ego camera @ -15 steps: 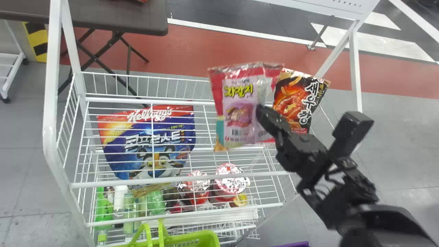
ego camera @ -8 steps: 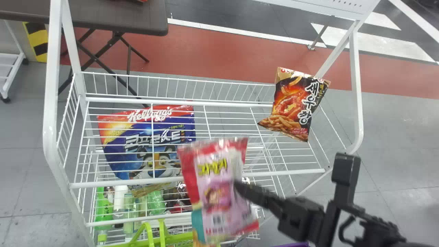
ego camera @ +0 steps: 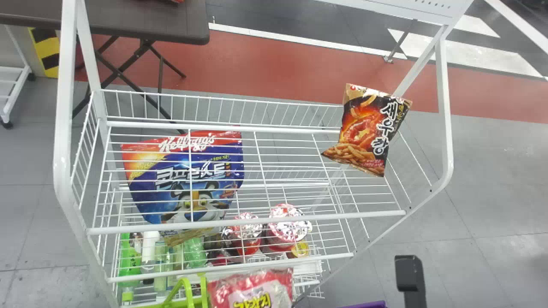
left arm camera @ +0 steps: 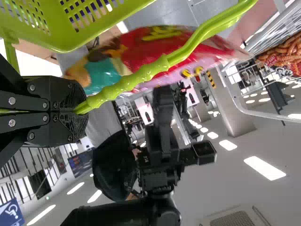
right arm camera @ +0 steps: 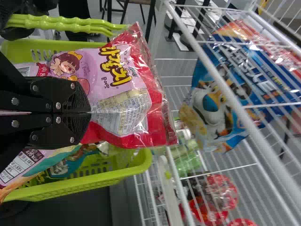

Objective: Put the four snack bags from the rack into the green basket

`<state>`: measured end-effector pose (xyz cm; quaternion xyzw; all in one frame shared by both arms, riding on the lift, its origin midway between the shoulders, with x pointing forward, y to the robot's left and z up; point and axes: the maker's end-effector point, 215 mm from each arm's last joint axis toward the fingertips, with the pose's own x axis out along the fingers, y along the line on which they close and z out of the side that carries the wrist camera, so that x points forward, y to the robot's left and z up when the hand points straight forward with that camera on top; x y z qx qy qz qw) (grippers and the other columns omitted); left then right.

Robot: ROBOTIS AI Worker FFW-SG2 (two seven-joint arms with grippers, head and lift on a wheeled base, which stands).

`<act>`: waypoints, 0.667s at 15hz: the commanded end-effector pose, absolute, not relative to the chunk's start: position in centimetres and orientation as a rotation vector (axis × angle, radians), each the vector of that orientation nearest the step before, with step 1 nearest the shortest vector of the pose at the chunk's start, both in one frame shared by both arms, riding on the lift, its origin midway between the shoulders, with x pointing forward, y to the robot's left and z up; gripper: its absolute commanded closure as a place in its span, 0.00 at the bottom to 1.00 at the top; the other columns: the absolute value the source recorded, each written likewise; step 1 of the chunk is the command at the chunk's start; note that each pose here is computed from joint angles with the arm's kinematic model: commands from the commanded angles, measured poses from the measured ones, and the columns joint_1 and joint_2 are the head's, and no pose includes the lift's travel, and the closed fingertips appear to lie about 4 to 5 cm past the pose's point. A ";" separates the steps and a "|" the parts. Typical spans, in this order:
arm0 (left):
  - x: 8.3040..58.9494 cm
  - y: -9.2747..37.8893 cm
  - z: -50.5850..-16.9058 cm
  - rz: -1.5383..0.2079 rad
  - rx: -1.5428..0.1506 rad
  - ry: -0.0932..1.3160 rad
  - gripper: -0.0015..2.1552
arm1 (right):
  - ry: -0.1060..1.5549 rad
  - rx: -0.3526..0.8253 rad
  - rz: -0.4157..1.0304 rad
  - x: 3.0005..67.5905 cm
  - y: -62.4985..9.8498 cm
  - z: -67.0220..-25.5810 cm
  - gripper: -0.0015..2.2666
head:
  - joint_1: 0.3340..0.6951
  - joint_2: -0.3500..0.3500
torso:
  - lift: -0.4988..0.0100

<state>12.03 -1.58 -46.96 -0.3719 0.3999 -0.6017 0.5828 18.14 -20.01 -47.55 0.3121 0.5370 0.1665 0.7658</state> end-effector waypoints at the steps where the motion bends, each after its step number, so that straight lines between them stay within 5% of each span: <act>1: 12.0 -1.6 -46.9 -1.408 -0.870 0.933 0.88 | 1.203 0.692 0.365 17.4 -19.1 -49.1 0.93 | 1.00 0.00 | 0.97; 10: 11.6 -1.3 -46.7 -1.410 -0.877 0.924 0.88 | 1.227 0.525 0.294 18.7 -19.1 -53.8 0.93 | 1.00 0.00 | 0.97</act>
